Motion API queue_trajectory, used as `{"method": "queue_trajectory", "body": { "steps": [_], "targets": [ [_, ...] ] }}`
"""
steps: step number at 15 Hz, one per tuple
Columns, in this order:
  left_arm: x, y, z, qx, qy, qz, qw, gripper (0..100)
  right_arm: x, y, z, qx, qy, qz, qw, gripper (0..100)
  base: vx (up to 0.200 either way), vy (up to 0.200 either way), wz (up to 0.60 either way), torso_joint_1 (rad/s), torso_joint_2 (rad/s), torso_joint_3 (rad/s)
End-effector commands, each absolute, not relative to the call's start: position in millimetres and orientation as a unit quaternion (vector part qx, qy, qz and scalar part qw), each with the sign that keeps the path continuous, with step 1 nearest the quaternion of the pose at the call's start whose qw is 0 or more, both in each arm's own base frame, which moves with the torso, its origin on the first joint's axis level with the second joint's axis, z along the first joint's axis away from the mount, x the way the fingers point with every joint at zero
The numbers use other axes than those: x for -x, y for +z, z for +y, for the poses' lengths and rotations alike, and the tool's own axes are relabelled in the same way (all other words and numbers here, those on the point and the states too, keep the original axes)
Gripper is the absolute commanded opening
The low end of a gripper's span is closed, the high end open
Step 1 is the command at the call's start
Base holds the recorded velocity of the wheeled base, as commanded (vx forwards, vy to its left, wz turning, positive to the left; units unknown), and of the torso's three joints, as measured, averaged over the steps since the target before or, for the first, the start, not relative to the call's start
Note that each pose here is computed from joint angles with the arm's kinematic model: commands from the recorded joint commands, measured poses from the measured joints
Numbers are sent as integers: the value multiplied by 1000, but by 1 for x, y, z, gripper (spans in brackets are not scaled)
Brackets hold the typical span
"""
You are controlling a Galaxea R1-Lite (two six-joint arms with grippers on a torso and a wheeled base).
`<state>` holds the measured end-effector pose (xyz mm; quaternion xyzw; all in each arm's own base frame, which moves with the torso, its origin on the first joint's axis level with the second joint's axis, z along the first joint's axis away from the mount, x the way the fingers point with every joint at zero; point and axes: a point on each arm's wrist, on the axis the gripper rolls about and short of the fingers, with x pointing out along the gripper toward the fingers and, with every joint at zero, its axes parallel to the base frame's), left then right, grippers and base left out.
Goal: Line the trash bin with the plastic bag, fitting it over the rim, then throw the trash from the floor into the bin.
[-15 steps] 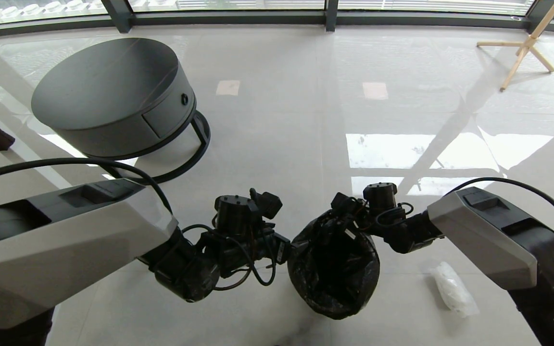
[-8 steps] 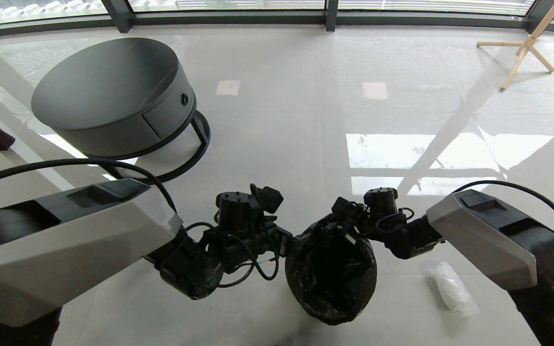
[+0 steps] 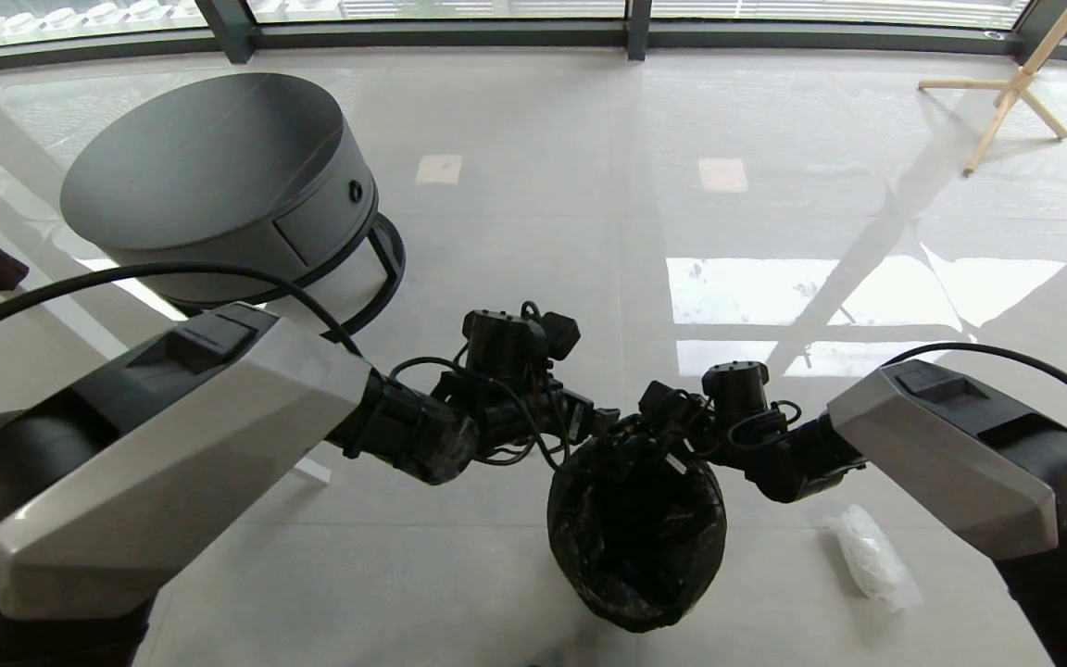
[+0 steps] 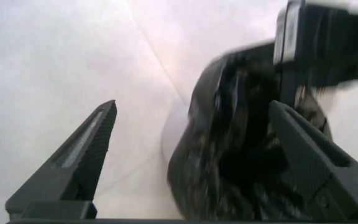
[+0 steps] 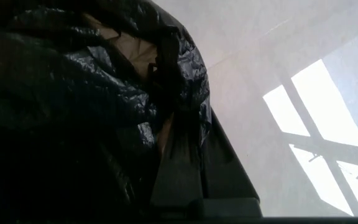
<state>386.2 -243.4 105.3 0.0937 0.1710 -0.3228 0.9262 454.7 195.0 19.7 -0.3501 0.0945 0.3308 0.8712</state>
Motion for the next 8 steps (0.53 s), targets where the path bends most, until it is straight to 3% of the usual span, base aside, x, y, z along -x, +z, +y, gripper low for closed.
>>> {"method": "queue_trajectory", "body": {
  "steps": [1,8],
  "targets": [
    [-390,96,-256,-95,-331,171,923,100,-453,26,198,350,333,87,871,0,0,0,0,0,0,0],
    [-409,53,-269,-109,-332,193,917,100,-452,26,201,351,334,86,871,0,0,0,0,0,0,0]
  ]
}}
